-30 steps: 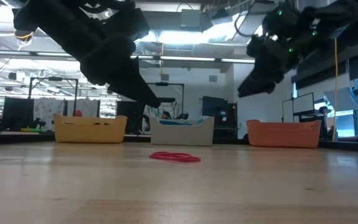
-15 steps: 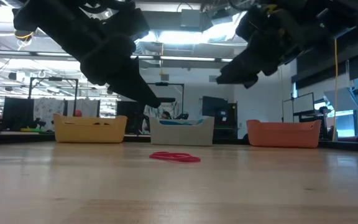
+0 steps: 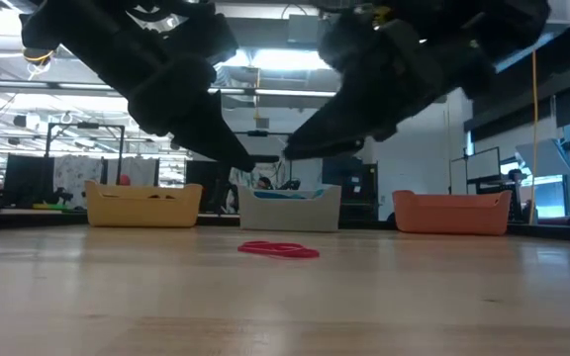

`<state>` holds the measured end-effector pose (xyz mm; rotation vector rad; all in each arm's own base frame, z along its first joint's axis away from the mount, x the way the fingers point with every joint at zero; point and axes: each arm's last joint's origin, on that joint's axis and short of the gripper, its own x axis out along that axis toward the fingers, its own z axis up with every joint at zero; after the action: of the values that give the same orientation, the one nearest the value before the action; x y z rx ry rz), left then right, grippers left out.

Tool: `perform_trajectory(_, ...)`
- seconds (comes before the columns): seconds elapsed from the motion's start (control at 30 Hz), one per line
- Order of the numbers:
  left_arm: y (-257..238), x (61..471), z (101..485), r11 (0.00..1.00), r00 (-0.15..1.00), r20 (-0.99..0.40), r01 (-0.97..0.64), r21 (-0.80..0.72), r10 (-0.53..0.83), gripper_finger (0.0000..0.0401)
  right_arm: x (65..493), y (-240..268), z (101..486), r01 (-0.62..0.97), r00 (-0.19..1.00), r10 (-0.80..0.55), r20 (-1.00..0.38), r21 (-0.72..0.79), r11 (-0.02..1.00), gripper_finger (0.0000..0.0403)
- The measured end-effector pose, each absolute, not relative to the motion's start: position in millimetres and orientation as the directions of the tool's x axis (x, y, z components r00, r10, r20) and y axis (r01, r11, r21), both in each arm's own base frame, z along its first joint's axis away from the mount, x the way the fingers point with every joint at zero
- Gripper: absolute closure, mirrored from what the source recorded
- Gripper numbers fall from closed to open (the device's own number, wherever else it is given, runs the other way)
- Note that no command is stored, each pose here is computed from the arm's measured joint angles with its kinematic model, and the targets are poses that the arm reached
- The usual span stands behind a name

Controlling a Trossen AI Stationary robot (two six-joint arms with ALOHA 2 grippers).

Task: Sort rubber bands into baskets
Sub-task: Put the red rubber band into the orange bin

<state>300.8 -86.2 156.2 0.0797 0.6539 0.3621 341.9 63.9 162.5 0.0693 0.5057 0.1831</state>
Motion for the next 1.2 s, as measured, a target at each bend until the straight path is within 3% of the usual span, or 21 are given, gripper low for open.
perform_trajectory(0.27,-86,301,156,0.934,0.731,-0.583,-0.303,0.188,0.355,0.0284,369,71,136,-0.104,0.801,0.132,-0.584,0.081,0.991,0.0221)
perform_trajectory(0.8,-86,300,156,0.934,0.731,-0.583,-0.304,0.185,0.354,0.0284,368,75,109,-0.093,0.727,0.092,-0.681,0.036,0.995,0.0224)
perform_trajectory(0.93,-86,300,156,0.934,0.731,-0.583,-0.305,0.184,0.354,0.0284,368,76,109,-0.094,0.725,0.083,-0.683,0.02,0.995,0.0258)
perform_trajectory(1.2,-86,300,156,0.934,0.731,-0.583,-0.307,0.182,0.354,0.0284,367,76,108,-0.089,0.712,0.071,-0.698,0.011,0.996,0.037)
